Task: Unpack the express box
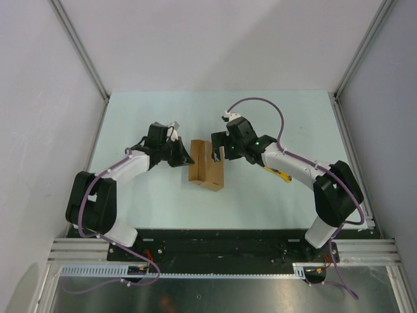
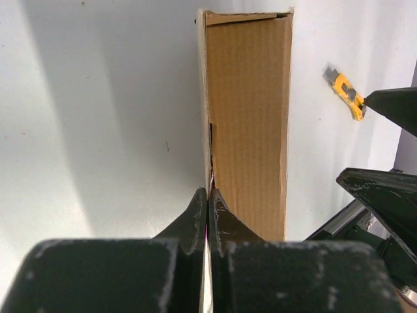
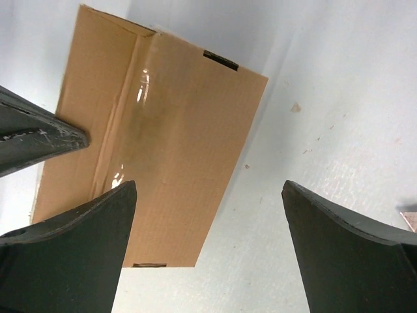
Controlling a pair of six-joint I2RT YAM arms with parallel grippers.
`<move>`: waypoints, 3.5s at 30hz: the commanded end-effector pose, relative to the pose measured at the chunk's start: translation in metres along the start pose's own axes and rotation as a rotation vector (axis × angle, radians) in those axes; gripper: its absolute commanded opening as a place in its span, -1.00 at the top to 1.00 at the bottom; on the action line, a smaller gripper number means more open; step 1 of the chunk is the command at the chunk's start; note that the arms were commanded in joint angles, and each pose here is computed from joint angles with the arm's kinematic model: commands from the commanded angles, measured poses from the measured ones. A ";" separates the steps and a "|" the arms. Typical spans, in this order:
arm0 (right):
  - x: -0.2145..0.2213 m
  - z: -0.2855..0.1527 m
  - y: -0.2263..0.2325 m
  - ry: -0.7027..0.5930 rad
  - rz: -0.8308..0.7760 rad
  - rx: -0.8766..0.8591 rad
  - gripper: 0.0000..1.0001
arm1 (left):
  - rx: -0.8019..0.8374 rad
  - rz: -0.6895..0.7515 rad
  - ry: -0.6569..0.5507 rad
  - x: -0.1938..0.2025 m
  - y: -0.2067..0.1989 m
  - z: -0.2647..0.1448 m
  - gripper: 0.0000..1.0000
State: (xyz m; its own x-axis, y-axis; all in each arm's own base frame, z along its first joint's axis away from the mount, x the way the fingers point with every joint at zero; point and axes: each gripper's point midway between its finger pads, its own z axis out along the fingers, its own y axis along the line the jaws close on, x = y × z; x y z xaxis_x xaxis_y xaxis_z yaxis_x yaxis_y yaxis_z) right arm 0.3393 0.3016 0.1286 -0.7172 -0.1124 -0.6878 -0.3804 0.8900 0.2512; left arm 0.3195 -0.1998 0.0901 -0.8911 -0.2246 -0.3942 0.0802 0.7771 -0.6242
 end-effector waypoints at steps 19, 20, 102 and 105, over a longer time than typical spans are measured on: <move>-0.002 0.012 0.017 0.029 0.054 -0.082 -0.08 | 0.077 0.084 -0.094 -0.041 -0.057 -0.036 1.00; -0.001 0.012 0.016 0.031 0.050 -0.074 -0.06 | 0.077 0.086 -0.094 -0.041 -0.057 -0.036 1.00; 0.069 0.062 0.020 0.255 -0.016 0.237 -0.26 | 0.095 -0.052 0.012 0.011 -0.009 -0.057 1.00; 0.074 0.065 0.019 0.267 -0.013 0.247 -0.26 | 0.095 -0.056 0.019 0.013 -0.006 -0.056 1.00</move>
State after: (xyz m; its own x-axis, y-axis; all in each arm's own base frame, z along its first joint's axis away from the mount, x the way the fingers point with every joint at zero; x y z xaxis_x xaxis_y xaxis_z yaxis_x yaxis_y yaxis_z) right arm 0.3172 0.3424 0.0457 -0.8399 -0.2144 -0.4986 -0.2954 0.9513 0.0885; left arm 0.2973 -0.1811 0.1490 -0.8810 -0.3014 -0.3647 0.0766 0.6698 -0.7386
